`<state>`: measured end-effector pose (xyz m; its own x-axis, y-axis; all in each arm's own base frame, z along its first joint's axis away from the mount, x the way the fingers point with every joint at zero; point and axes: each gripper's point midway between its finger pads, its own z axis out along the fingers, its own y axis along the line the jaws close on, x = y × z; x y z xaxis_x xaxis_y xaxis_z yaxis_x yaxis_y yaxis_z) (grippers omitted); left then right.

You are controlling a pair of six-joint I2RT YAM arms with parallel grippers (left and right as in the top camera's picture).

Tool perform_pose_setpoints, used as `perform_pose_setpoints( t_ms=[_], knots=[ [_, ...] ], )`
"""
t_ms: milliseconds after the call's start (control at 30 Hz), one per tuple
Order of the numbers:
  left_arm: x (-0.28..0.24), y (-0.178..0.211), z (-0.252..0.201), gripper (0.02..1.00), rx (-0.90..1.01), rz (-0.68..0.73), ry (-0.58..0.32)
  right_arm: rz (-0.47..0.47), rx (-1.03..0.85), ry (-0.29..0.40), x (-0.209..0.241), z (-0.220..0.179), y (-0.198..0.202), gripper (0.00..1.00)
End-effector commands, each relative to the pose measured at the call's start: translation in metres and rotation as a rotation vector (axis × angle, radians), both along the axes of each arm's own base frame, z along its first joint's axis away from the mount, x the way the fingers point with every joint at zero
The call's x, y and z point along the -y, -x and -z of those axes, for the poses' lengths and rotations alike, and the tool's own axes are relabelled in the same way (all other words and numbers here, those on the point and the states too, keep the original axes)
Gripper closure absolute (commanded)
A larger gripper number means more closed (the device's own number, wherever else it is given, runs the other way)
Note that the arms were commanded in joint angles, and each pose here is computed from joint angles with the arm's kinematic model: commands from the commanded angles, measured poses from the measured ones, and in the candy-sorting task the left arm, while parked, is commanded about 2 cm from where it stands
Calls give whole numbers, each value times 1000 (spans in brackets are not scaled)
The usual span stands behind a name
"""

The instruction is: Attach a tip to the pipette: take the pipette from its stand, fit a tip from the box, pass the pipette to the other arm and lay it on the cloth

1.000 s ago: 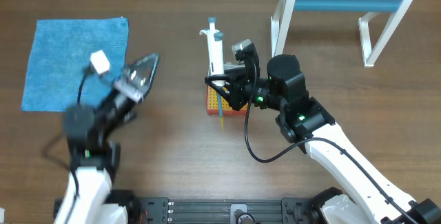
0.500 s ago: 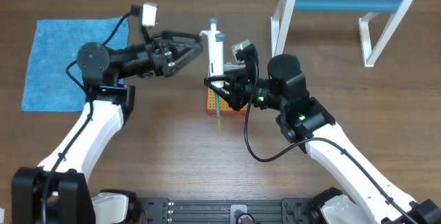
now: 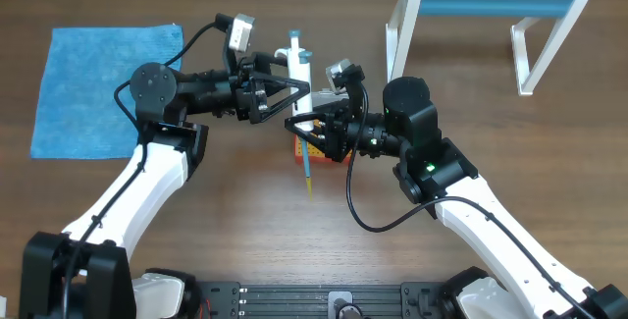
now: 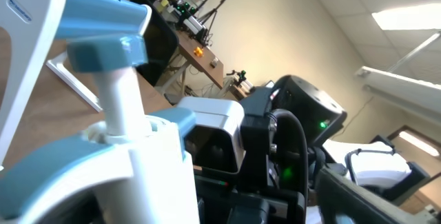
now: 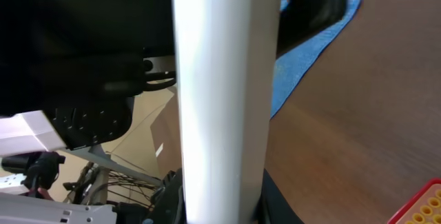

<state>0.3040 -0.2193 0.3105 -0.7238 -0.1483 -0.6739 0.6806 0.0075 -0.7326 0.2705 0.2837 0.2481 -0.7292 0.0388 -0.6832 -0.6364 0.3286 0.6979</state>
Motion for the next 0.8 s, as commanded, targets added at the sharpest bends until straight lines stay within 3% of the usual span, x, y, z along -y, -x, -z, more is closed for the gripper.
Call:
perform_pose_setpoints(
  t_ms=[33, 67, 133, 300, 333, 367, 400, 533, 667, 800],
  knots=[
    [3, 1, -6, 746, 50, 21, -4, -46, -14, -30, -4, -9, 8, 919],
    [3, 1, -6, 794, 50, 19, -3, -63, -17, -34, -5, -10, 10, 919],
    [4, 0, -7, 991, 49, 15, 0, -93, -22, -42, -6, -11, 16, 921],
    [12, 2, -8, 991, 47, 18, 9, -109, -24, -46, -6, -12, 18, 921],
    [12, 0, -9, 991, 46, 7, 13, -109, -24, -46, -6, -12, 18, 524],
    [11, -2, -9, 989, 45, -5, 15, -108, -23, -45, -6, -12, 18, 281],
    [9, -6, -9, 991, 35, -24, 17, -106, -24, -45, -6, -12, 18, 242],
    [-8, -29, 14, 991, -73, -119, -23, -72, 7, -34, 4, -10, 7, 237],
    [-48, -65, 68, 991, -287, -330, -118, -81, 59, -41, 22, -13, -1, 237],
    [-104, -82, 108, 991, -507, -523, -162, -53, -33, -53, 56, -5, -11, 237]
  ],
)
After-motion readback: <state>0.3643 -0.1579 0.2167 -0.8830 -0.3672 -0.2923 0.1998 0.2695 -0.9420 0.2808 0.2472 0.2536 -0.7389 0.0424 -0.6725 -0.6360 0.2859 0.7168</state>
